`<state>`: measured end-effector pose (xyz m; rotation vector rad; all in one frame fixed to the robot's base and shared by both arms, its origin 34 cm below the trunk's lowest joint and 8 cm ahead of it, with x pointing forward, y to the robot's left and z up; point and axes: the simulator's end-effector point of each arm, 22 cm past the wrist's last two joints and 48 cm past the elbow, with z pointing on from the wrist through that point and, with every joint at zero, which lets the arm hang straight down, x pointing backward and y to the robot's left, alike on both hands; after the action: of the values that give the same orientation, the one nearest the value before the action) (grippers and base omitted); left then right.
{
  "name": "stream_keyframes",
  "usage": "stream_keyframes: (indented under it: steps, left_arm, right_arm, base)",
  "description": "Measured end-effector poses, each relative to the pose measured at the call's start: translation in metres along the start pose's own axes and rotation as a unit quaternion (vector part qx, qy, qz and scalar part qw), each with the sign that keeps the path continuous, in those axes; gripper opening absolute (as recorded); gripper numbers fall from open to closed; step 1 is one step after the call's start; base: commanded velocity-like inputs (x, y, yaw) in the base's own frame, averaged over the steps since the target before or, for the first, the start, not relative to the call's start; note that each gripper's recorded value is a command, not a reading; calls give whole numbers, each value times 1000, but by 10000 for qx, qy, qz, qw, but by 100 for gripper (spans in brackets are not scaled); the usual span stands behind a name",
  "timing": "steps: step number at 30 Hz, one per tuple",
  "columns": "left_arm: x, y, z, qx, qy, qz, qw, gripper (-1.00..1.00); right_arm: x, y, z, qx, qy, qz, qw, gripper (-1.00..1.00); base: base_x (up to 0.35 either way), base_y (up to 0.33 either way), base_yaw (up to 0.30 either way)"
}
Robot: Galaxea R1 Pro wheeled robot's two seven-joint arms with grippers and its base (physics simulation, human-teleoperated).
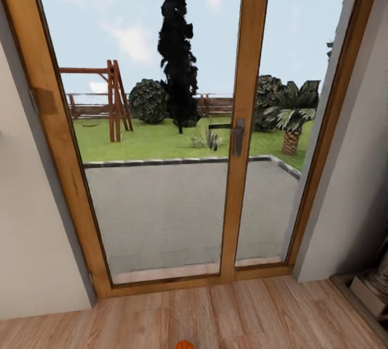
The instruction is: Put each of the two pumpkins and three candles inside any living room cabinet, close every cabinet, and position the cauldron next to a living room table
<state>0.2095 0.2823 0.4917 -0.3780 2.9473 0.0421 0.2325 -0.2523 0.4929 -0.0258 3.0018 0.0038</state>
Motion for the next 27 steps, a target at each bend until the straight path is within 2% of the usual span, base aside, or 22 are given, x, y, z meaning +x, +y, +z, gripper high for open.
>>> stream_keyframes:
  steps: [7,27]
  left_arm:
    - [-1,0,-10,-1,0,0,10000,100]
    - [-5,1,-38,3,-12,-7,10000,100]
  right_arm:
    - [-1,0,-10,1,-2,0,10000,100]
    - [-4,0,-39,0,-13,0,10000,100]
  base:
    - [0,0,-121]
    - [0,0,-286]
